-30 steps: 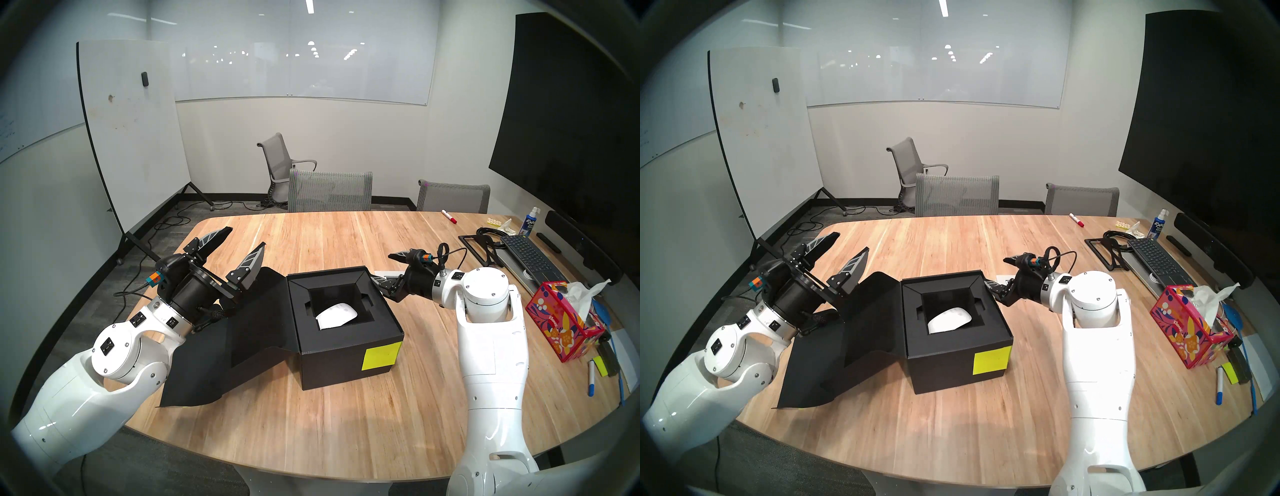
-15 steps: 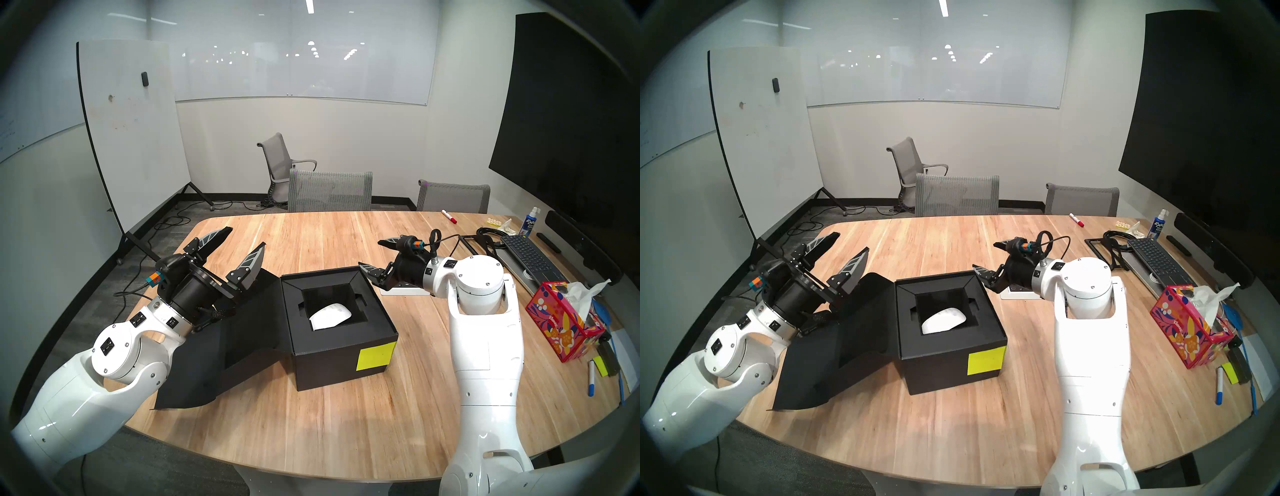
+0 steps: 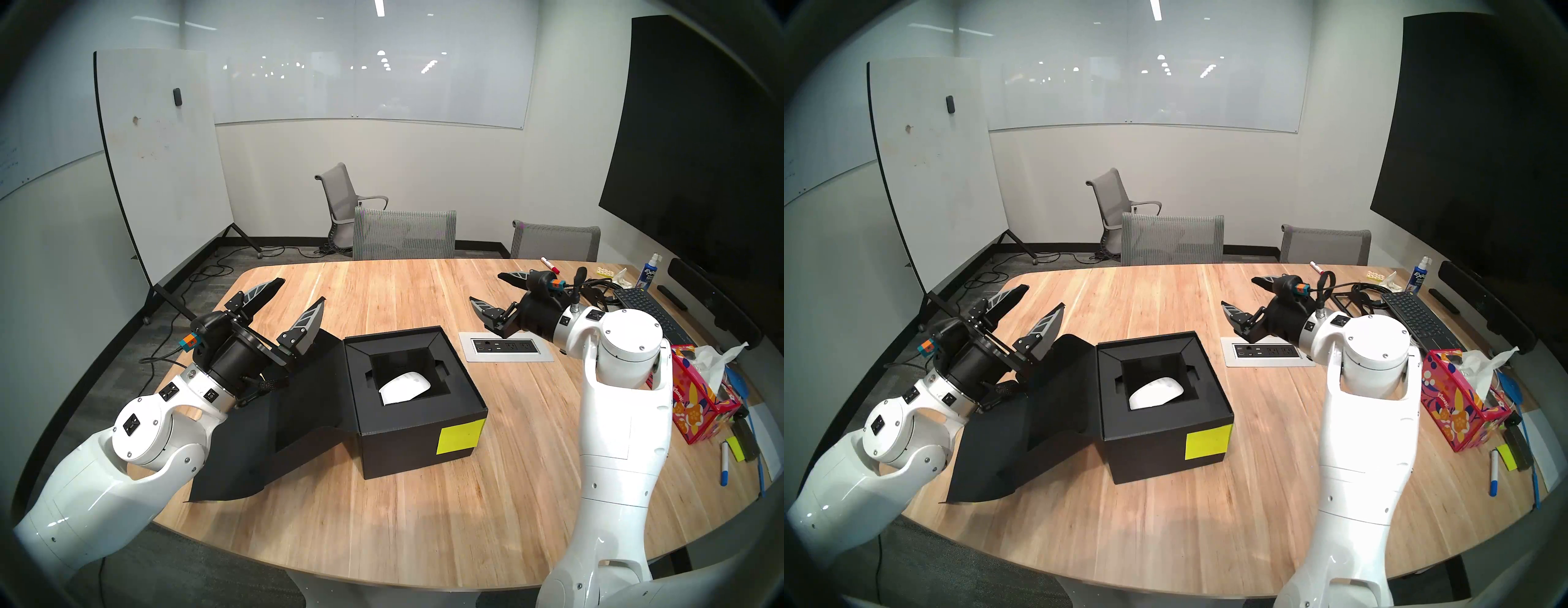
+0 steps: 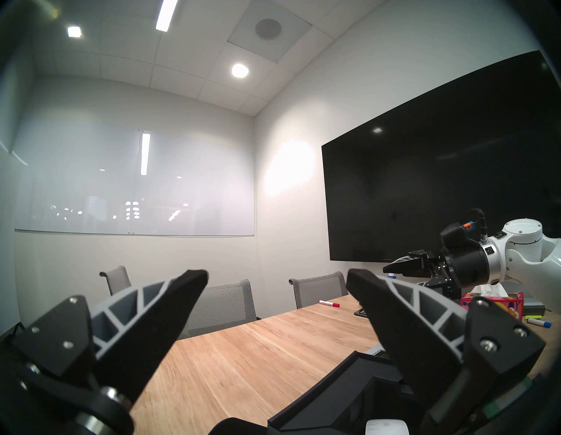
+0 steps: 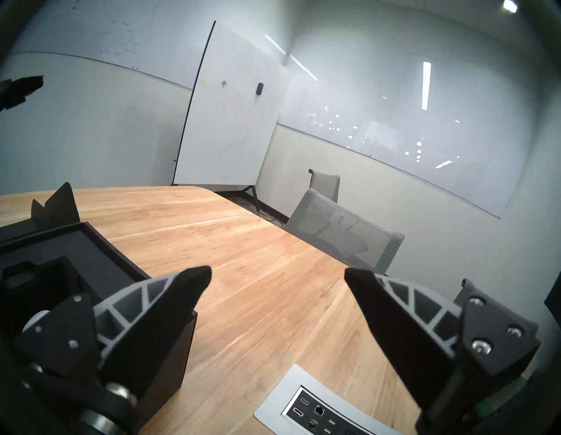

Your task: Open the box and place the mouse inside

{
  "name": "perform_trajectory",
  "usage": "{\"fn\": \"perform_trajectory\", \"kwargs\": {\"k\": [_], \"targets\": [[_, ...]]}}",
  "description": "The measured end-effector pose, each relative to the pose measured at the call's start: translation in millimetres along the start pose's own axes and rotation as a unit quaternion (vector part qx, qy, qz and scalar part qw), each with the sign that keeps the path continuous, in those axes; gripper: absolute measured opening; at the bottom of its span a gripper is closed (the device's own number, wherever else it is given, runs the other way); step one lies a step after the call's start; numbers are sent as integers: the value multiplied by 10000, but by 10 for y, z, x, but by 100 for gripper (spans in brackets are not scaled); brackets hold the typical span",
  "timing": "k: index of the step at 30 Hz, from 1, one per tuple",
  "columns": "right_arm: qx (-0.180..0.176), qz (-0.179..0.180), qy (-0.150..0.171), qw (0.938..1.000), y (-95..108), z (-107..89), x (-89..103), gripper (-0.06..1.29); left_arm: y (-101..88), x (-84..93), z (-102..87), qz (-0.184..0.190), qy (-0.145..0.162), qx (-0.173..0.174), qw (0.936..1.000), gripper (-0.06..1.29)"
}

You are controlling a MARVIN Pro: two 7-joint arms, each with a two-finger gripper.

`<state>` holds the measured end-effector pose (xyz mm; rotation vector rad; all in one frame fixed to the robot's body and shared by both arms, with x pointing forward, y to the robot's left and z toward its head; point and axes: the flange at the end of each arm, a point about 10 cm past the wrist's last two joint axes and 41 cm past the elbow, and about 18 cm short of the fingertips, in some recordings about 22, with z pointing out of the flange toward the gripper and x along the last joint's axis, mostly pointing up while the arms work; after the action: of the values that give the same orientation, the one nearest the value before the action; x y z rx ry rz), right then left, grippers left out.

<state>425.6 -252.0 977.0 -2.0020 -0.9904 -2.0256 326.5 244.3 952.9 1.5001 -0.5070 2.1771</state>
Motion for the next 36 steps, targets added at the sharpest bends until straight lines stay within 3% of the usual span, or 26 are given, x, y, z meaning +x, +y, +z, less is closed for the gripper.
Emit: {"fn": "perform_trajectory", "kwargs": {"k": [9,17,28,36], "targets": [[-157,396,301,9986,-207,-186,-137,119,0,0,0,0,0,0,10000,125],[-534,697,413,9953,-287,-353,-338,119,0,0,0,0,0,0,10000,125],[-1107,643,510,9905,-244,-704,-526,119,0,0,0,0,0,1,10000,125],[-1206,651,553,9890,-287,-760,-581,119,0,0,0,1,0,0,10000,125]]}}
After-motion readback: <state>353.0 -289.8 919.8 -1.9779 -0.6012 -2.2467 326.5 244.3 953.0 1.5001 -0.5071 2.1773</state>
